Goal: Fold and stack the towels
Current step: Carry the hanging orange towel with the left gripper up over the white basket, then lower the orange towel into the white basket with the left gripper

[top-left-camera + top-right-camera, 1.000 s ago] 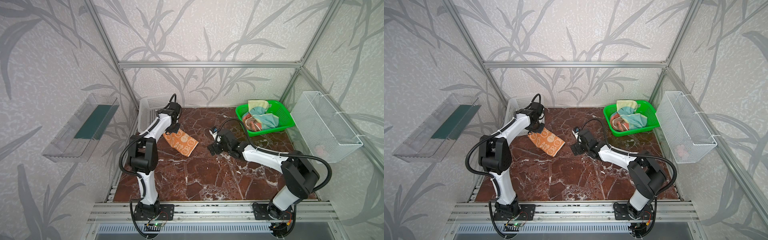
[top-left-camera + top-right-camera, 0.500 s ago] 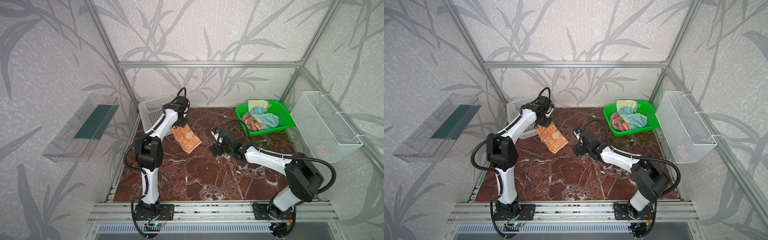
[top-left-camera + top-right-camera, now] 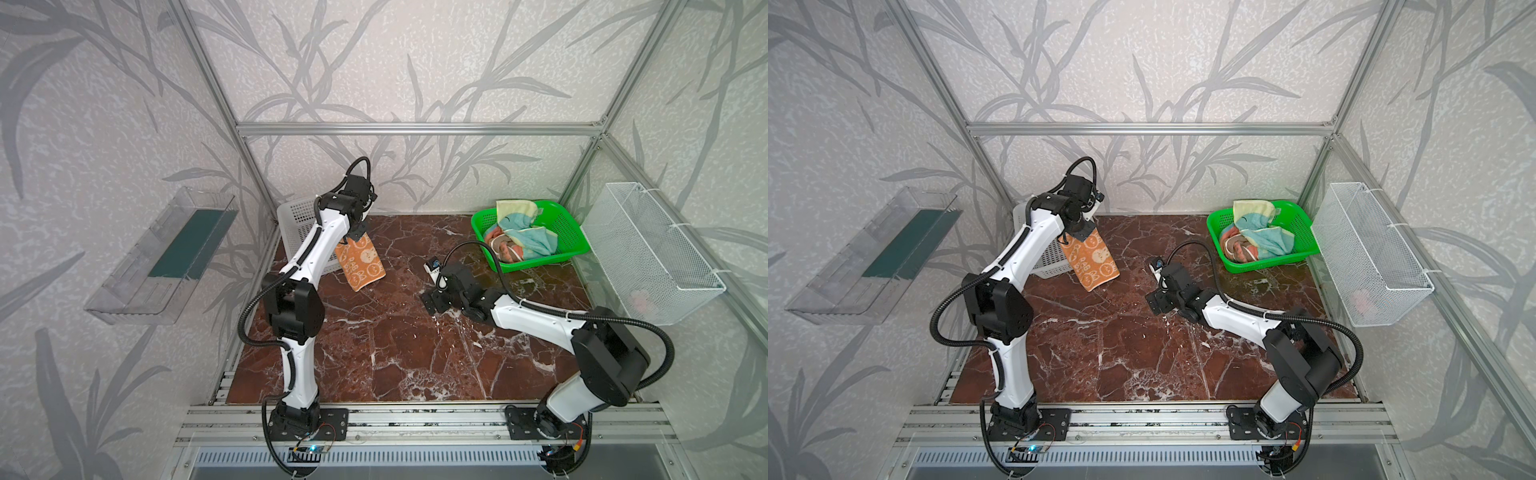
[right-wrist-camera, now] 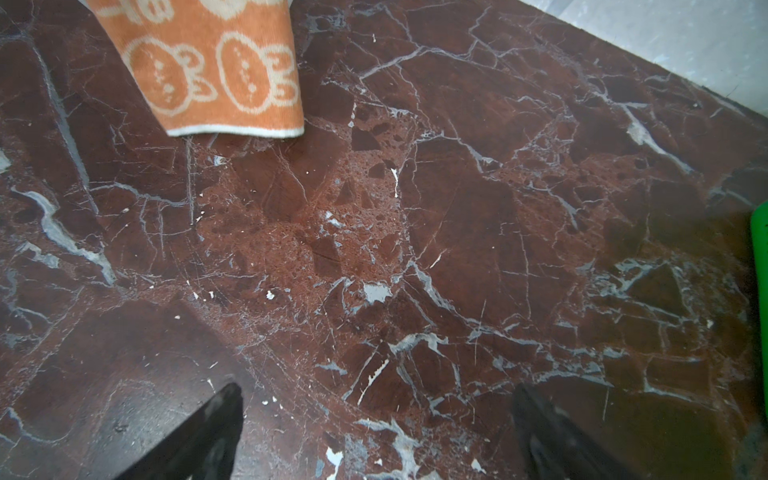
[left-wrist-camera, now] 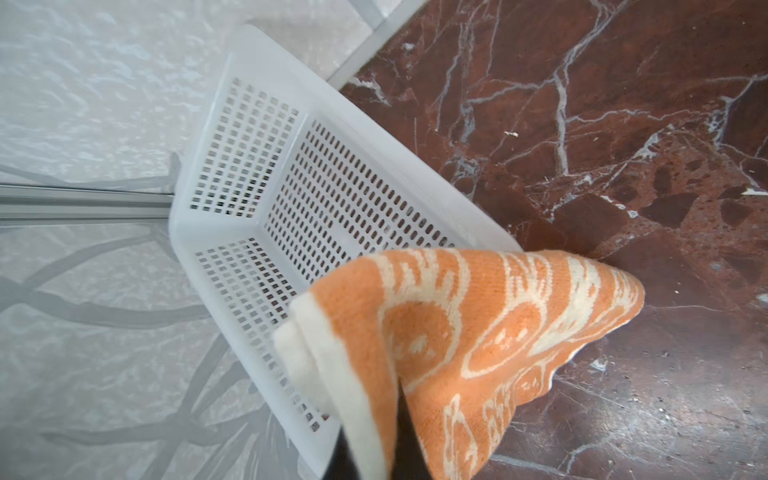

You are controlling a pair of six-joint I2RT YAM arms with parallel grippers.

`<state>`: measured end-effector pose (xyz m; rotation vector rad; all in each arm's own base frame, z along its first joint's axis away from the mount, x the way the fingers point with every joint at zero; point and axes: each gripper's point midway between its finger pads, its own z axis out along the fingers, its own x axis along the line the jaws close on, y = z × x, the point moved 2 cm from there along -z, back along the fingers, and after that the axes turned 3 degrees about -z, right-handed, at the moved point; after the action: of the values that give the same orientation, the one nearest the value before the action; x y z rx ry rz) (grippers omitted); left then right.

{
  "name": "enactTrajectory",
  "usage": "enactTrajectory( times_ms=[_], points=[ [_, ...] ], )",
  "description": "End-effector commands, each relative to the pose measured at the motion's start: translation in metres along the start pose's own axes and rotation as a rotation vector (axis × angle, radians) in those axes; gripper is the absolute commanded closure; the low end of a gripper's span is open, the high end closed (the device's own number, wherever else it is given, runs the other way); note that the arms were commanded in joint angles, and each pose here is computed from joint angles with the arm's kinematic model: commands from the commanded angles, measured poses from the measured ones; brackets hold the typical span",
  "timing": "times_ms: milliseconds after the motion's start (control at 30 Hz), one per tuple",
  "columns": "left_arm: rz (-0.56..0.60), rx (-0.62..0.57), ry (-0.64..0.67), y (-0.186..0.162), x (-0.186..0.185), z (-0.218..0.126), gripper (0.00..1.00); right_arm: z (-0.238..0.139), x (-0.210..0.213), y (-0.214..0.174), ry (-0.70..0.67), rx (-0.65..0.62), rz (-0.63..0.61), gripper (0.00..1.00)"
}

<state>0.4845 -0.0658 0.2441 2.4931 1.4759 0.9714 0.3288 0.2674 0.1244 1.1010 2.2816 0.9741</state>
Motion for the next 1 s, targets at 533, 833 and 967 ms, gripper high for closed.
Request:
enactTrajectory(
  times_ms=[533,833,967],
  points=[
    [0.02,0.013,0.237,-0.001,0.086,0.007,1.0,-0.004,0.0,0.005,-0.008,-0.022,-0.01,0.01],
    [0.011,0.05,0.23,-0.011,0.105,0.05,1.0,0.004,0.002,0.002,-0.004,0.006,-0.01,0.01],
    [0.039,0.073,0.269,-0.014,0.115,0.075,1.0,0.004,0.002,0.001,0.0,-0.003,-0.006,0.01]
  ],
)
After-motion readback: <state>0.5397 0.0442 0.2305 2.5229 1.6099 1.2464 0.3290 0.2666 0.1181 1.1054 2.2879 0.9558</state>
